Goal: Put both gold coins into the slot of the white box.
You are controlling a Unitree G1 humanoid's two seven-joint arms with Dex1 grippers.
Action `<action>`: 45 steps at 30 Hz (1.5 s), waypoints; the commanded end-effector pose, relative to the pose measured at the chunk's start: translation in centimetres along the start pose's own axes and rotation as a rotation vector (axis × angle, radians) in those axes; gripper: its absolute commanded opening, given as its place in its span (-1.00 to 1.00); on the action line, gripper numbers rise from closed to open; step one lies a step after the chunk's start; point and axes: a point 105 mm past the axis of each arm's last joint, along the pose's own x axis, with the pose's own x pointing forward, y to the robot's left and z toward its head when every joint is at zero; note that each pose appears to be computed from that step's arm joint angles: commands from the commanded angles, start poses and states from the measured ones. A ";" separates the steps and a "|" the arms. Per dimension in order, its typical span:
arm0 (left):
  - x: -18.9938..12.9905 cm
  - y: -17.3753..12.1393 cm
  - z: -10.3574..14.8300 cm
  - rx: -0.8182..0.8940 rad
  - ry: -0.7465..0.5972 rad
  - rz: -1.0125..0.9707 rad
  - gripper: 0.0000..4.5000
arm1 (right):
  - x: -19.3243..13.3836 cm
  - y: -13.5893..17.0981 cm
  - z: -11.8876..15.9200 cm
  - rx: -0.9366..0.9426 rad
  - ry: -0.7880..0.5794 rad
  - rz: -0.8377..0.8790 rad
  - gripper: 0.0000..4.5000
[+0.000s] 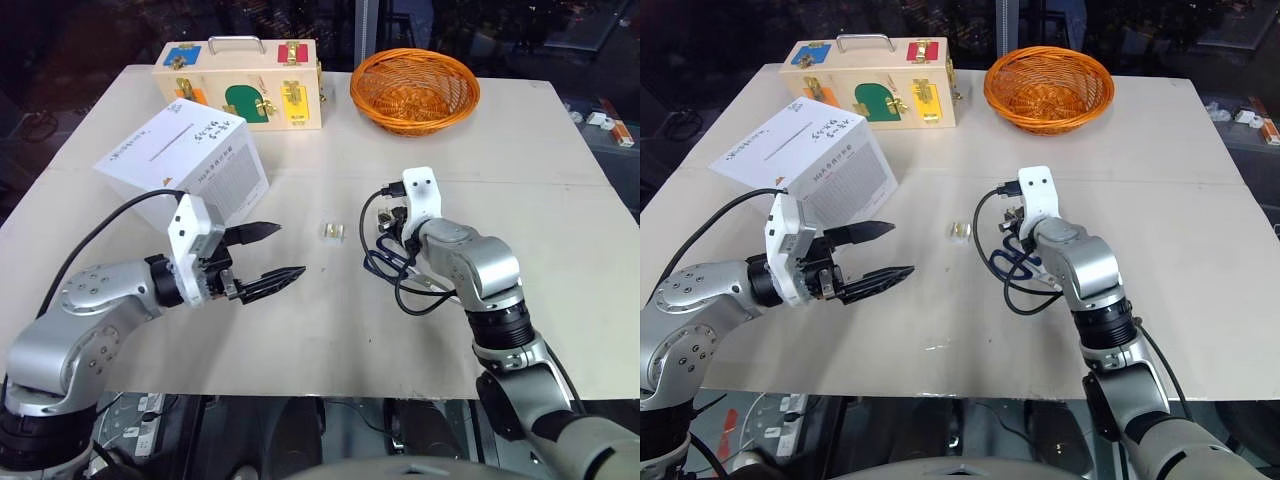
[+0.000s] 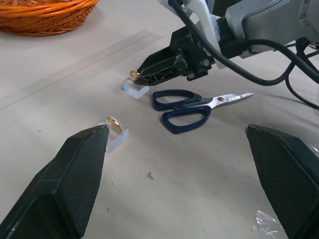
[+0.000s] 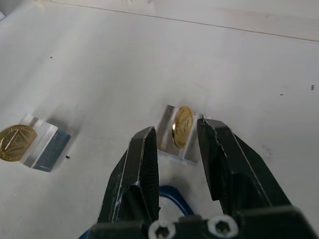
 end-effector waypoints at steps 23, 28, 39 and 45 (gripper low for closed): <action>1.1 0.5 3.4 -0.195 -0.125 -0.047 0.88 | -6.0 0.6 5.1 0.118 -0.293 0.336 -1.00; 2.1 0.3 5.0 -0.261 -0.159 -0.128 -0.01 | -10.3 2.3 5.9 0.045 -0.365 0.584 -1.00; 5.2 -1.8 8.6 -0.314 -0.202 -0.416 -0.19 | -14.9 3.9 6.9 -0.078 -0.408 0.794 -1.00; 5.4 -1.8 8.4 -0.301 -0.180 -0.456 -0.19 | -15.7 4.0 7.2 -0.091 -0.422 0.808 -1.00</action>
